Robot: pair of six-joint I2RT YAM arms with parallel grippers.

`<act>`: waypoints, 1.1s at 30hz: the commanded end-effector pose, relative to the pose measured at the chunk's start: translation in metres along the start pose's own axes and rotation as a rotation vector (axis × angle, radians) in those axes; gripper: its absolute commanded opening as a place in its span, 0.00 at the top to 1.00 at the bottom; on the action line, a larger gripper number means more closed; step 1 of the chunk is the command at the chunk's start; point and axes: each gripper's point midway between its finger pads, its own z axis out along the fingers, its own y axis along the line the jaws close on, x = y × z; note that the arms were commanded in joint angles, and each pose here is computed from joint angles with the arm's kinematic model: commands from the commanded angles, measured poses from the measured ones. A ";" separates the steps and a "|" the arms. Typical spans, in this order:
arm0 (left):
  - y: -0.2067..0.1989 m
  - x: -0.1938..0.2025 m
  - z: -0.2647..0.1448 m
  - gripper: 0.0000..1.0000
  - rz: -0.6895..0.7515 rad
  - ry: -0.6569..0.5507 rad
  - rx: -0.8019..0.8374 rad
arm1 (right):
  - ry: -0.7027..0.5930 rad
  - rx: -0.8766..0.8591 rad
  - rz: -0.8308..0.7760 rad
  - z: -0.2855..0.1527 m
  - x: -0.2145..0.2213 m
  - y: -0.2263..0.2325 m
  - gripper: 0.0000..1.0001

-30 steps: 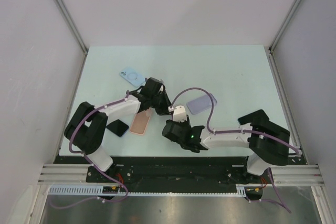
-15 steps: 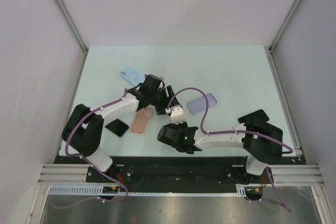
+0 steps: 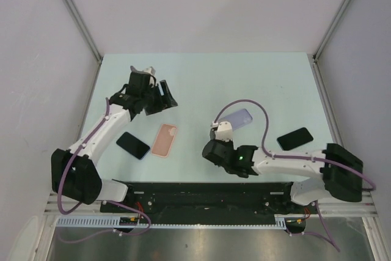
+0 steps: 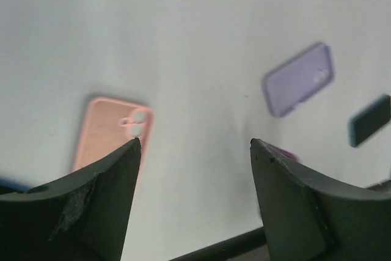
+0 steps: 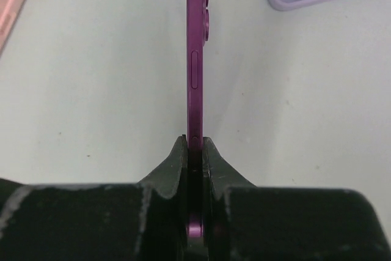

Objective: Put the phone into the phone case

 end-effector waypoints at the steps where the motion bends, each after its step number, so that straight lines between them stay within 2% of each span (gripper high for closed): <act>1: 0.064 0.009 -0.008 0.24 0.107 0.068 -0.224 | -0.075 -0.139 0.172 -0.025 -0.034 0.003 1.00; 9: 0.114 0.049 0.027 0.39 0.184 0.299 -0.376 | -0.121 -0.194 0.254 -0.045 -0.052 -0.021 1.00; 14: 0.140 0.056 0.036 0.45 0.213 0.335 -0.479 | -0.144 -0.218 0.281 -0.054 -0.058 -0.032 1.00; 29: 0.151 0.076 0.057 0.60 0.214 0.431 -0.476 | -0.183 -0.233 0.330 -0.060 -0.066 -0.052 1.00; 33: 0.149 0.081 0.059 0.70 0.206 0.450 -0.453 | -0.185 -0.246 0.336 -0.062 -0.067 -0.050 1.00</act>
